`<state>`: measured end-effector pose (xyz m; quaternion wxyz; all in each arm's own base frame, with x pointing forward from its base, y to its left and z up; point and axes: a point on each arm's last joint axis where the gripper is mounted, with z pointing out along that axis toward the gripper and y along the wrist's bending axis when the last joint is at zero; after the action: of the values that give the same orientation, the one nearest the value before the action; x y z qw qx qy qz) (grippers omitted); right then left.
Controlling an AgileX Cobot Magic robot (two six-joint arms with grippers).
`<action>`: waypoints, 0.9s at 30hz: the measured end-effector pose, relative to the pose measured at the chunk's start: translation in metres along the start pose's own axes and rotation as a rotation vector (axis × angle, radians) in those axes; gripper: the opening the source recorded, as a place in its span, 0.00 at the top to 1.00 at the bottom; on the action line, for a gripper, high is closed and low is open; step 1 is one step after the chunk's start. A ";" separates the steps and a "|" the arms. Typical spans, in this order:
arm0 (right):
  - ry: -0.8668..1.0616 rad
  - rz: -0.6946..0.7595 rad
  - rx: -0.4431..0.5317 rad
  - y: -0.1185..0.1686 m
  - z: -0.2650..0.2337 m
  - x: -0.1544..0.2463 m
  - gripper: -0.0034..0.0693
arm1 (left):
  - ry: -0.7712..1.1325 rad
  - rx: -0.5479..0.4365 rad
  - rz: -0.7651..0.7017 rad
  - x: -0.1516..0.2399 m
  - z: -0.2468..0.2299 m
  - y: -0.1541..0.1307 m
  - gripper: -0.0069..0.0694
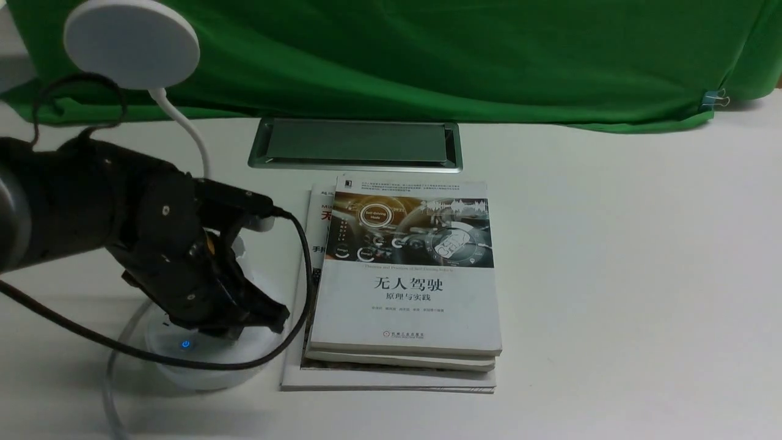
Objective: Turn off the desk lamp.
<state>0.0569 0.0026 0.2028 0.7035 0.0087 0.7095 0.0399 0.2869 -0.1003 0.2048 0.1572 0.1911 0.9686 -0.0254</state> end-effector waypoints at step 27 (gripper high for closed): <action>-0.001 0.000 0.000 0.000 0.000 0.000 0.90 | -0.970 0.045 -0.090 0.092 -0.217 -0.009 0.90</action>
<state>0.0569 0.0026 0.2029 0.7039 0.0087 0.7091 0.0400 0.1388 -0.0521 0.3814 0.5851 0.1185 0.7901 -0.1391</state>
